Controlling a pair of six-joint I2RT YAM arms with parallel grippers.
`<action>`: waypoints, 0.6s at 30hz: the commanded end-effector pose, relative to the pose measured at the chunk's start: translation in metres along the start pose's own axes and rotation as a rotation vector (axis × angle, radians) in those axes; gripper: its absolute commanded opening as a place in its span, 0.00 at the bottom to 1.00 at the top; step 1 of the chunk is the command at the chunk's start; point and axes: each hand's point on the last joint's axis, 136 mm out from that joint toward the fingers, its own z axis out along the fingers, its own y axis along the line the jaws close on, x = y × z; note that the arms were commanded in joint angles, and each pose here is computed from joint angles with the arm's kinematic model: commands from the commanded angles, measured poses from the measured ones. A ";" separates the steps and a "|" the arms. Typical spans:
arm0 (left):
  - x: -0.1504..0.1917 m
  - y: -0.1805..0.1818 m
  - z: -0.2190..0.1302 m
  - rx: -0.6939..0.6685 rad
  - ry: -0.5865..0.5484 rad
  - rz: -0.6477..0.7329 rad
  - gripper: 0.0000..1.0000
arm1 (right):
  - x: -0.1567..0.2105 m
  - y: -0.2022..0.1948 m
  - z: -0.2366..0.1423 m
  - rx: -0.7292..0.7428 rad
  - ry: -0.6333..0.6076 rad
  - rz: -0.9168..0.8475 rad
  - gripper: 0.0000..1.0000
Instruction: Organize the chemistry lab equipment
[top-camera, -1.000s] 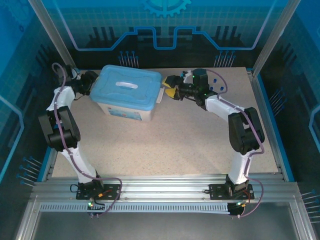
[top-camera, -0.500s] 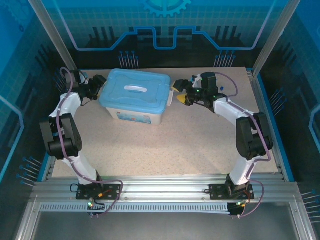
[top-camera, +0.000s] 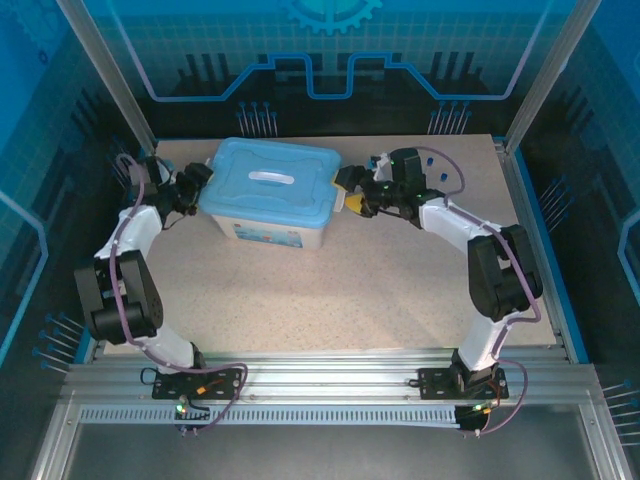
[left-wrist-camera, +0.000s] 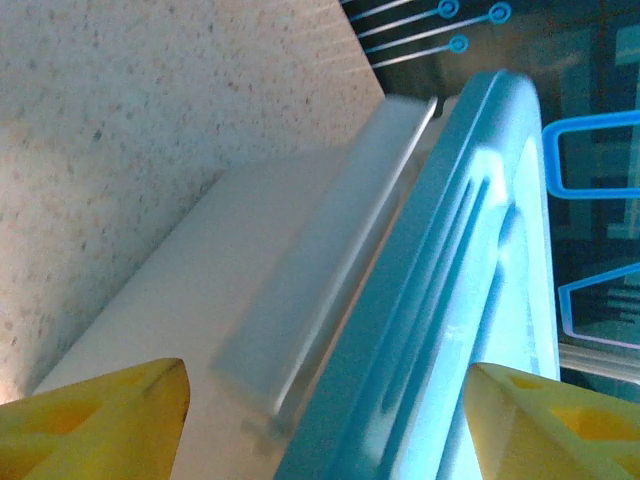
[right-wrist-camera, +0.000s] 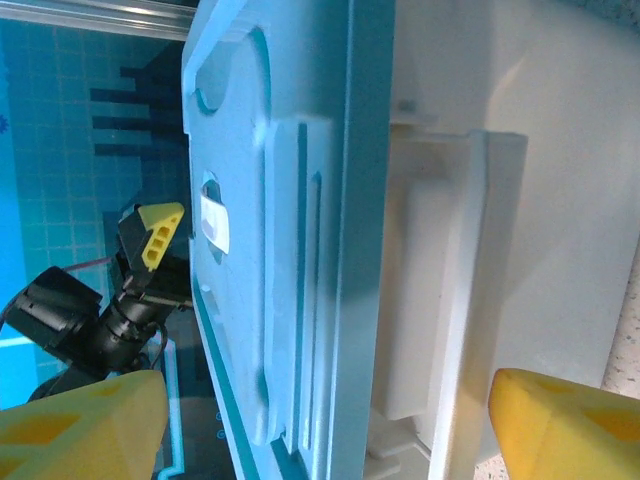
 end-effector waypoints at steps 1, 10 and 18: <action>0.010 -0.014 -0.014 0.055 -0.012 0.034 0.74 | 0.003 0.004 0.010 -0.010 0.016 -0.026 0.85; 0.028 -0.012 -0.017 0.044 0.001 0.064 0.70 | 0.003 0.017 0.013 0.007 0.010 -0.071 0.78; 0.042 -0.010 -0.018 0.034 0.005 0.067 0.62 | 0.001 0.024 0.019 0.040 0.006 -0.112 0.73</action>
